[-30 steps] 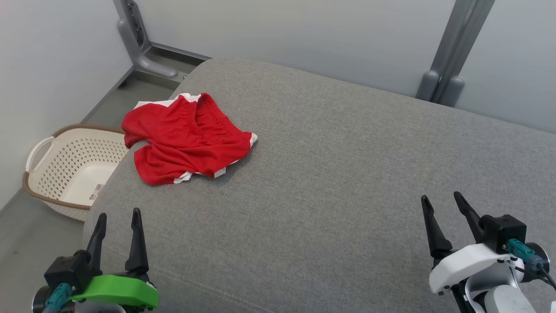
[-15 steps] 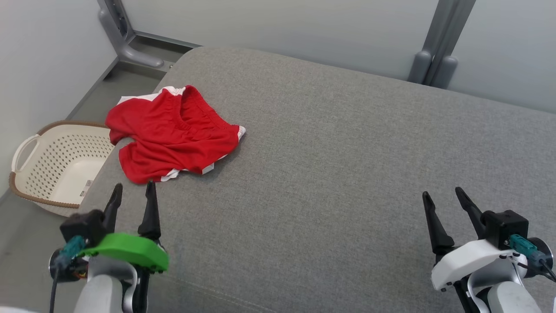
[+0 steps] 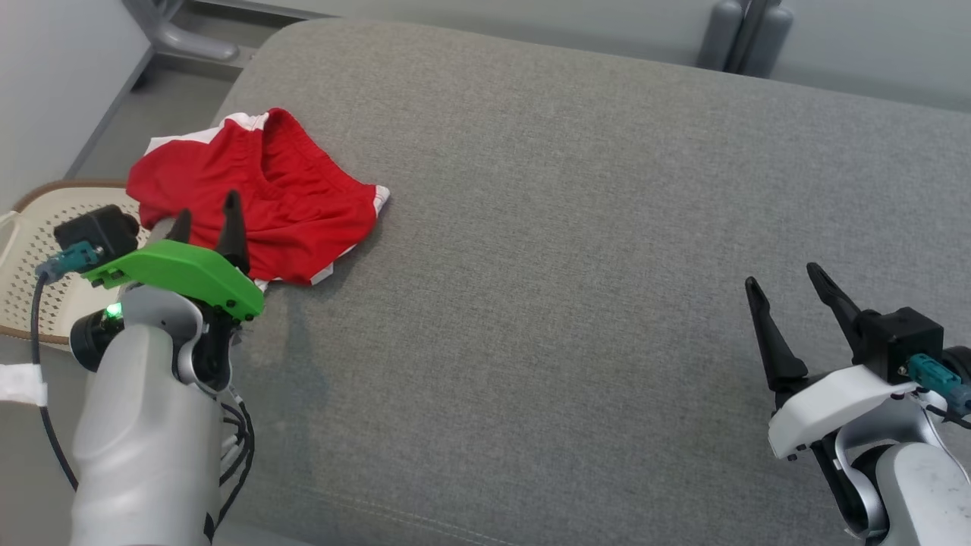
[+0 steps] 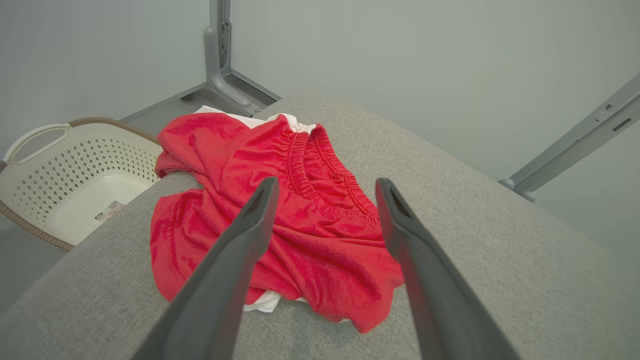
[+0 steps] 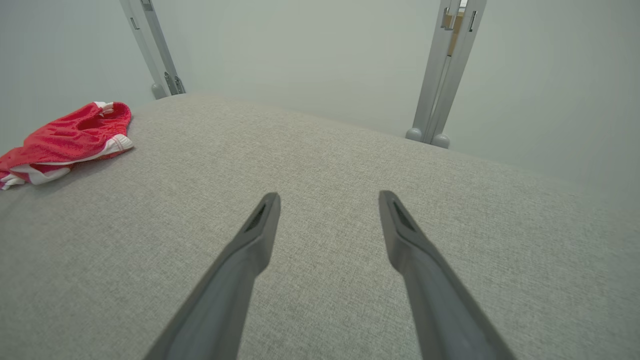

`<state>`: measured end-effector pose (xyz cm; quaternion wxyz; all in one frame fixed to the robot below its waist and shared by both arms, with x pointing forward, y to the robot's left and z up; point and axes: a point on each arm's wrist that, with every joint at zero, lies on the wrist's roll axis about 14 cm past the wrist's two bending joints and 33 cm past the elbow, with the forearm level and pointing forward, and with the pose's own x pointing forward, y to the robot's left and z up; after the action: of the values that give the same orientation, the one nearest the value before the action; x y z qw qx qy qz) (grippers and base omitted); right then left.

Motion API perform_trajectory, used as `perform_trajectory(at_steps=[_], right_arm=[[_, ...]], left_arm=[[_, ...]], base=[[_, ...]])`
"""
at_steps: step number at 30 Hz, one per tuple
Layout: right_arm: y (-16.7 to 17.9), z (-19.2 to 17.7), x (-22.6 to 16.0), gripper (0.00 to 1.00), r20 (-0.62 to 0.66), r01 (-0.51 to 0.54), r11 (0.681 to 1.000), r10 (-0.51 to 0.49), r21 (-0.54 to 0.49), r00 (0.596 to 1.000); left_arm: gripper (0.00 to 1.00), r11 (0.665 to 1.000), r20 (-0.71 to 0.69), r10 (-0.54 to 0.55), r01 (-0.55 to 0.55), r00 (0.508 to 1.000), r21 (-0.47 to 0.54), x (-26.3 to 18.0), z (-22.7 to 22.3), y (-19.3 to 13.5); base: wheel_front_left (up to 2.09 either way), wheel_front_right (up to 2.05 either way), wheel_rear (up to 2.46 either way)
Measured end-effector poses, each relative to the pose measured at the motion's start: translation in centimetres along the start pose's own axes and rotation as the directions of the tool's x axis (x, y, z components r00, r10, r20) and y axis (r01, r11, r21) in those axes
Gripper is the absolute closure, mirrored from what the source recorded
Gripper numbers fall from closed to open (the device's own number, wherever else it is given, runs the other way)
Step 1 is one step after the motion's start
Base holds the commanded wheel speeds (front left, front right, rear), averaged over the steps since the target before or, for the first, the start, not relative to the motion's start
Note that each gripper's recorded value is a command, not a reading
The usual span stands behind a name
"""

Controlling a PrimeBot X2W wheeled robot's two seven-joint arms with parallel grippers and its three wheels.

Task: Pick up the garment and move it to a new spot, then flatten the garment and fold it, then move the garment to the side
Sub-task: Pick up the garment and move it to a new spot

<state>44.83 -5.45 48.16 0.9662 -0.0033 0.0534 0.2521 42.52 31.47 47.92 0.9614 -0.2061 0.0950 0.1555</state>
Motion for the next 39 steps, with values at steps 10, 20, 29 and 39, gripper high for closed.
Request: perform_trajectory(at_steps=[10,20,29,39], right_arm=[[-3.3,-1.6,-0.3,0.00,-0.048,0.057,0.998,-0.058,-0.022,0.997],[-5.5,-2.6,-2.0,0.00,-0.066,0.135,0.991,-0.135,-0.005,0.989],[-3.8,-1.0,-3.6,0.00,-0.008,0.143,0.989,-0.143,0.045,0.990],[-4.4,1.8,-7.1,0.00,0.086,0.217,0.974,-0.222,0.063,0.971]], left_arm=[[0.00,0.985,-0.269,0.147,-0.166,0.952,-0.050,4.2,-5.6,1.5],[1.00,0.988,-0.443,0.136,-0.156,0.886,-0.009,4.9,-10.6,0.3],[1.00,0.999,-0.025,-0.045,0.046,0.999,0.007,6.5,2.0,-5.0],[1.00,0.918,0.155,-0.395,0.380,0.906,0.115,3.3,10.4,-18.2]], base=[[0.00,0.00,0.00],[0.00,0.00,0.00],[0.00,0.00,0.00],[0.00,0.00,0.00]])
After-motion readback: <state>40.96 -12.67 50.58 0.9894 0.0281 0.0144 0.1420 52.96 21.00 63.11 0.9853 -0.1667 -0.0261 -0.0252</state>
